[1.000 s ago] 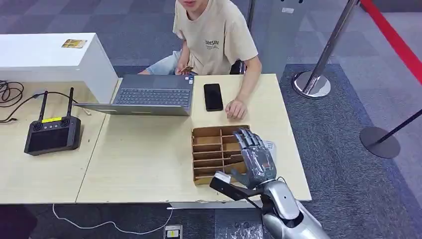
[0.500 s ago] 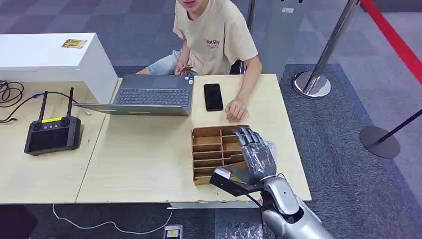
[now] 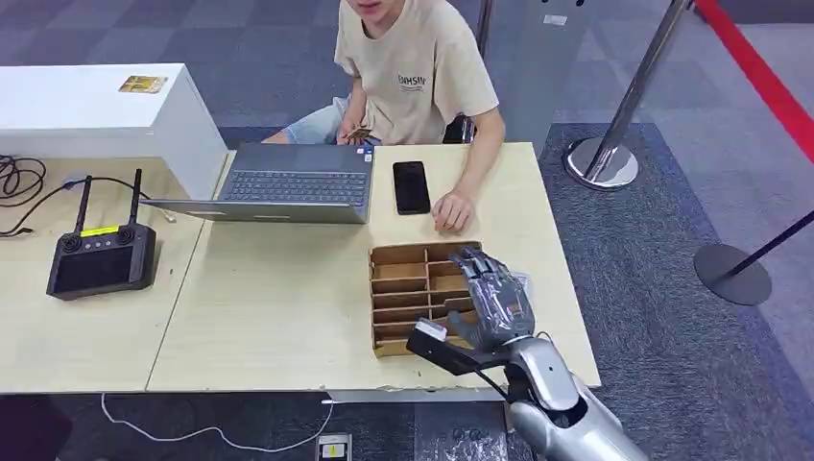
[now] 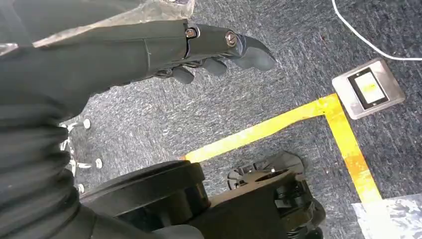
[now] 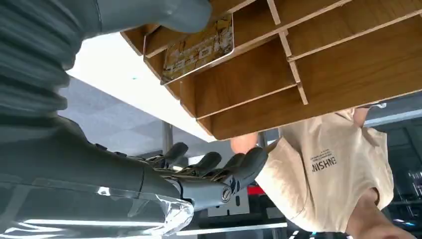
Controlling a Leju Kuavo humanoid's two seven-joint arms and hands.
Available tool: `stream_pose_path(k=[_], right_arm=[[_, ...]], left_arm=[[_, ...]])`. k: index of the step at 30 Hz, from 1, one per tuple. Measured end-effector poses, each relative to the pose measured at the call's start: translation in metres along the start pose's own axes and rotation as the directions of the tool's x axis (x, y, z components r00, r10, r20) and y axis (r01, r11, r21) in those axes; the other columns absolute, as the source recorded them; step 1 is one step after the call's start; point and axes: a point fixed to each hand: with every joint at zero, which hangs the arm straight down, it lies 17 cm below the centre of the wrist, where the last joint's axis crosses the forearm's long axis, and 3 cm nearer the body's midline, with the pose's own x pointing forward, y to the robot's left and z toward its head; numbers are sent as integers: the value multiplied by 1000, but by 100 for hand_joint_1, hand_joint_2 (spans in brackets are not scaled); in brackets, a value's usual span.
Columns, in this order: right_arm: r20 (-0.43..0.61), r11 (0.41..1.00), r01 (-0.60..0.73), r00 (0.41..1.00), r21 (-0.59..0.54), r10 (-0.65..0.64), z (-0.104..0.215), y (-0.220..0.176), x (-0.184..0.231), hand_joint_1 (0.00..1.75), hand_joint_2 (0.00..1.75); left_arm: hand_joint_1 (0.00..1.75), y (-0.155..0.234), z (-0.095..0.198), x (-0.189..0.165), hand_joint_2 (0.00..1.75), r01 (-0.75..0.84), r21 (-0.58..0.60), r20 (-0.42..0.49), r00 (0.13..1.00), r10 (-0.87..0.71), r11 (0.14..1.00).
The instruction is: Pass the card to the sensor for recognition and then transmit it.
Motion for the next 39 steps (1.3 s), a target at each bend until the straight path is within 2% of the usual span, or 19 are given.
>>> stream_pose_path(k=[3,8,10,14,15,16,17,18,19,21,22,24,26,28,31,32,34,37,39], right_arm=[[0,1000,0,1000,-1,0,0,0,0,38,175],[0,1000,2,1000,-2,-2,0,-1,0,61,175],[0,1000,3,1000,-3,-3,-1,-1,0,49,175],[0,1000,4,1000,-4,-4,-1,-1,0,42,175],[0,1000,4,1000,-4,-4,-1,-1,0,61,175],[0,1000,4,1000,-5,-4,-1,-1,0,96,175],[0,1000,4,1000,-6,-4,-1,-1,0,105,175],[0,1000,4,1000,-6,-4,-1,-1,0,99,175],[0,1000,5,1000,-5,-5,-1,-1,0,82,175],[0,1000,5,1000,-5,-5,-1,-1,0,79,175],[0,1000,5,1000,-5,-5,-1,-1,0,98,175],[0,1000,5,1000,-5,-5,-1,-1,0,105,175],[0,1000,5,1000,-5,-5,-1,-1,0,134,175],[0,1000,5,1000,-5,-5,-1,-1,0,124,175],[1,1000,5,1000,-5,-5,-1,-1,0,79,175],[1,1000,5,1000,-5,-5,-1,-1,0,73,175],[2,1000,6,1000,-5,-6,-1,-1,0,101,175],[3,1000,10,1000,-3,-10,-1,-1,1,63,175],[4,1000,11,1000,-3,-11,-1,-1,1,61,175]], left_arm=[[0,0,0,0,175,0,0,0,1000,0,1000],[0,0,0,0,175,-1,1,0,1000,1,1000],[0,0,0,0,175,-1,1,0,1000,1,1000],[0,0,0,0,175,-1,3,0,1000,1,1000],[0,0,0,0,175,-1,3,0,1000,1,1000],[0,0,0,0,175,-1,3,0,1000,1,1000],[0,0,0,0,175,-1,3,0,1000,1,1000],[0,0,0,0,175,-1,3,0,1000,1,1000],[0,0,0,0,175,-1,3,0,1000,1,1000],[0,1,0,0,175,-1,3,0,1000,1,1000],[0,1,0,0,175,-1,3,0,1000,1,1000],[0,1,0,0,175,-1,3,0,1000,1,1000],[0,1,0,0,175,-1,3,0,1000,1,1000],[0,1,0,0,175,-1,3,0,1000,1,1000],[0,1,0,0,175,-1,3,0,1000,1,1000],[0,1,0,0,175,-1,3,0,1000,1,1000],[0,1,0,0,175,-1,3,0,1000,1,1000],[0,1,0,0,175,-1,3,0,1000,1,1000],[0,1,0,0,175,-1,3,0,1000,1,1000]])
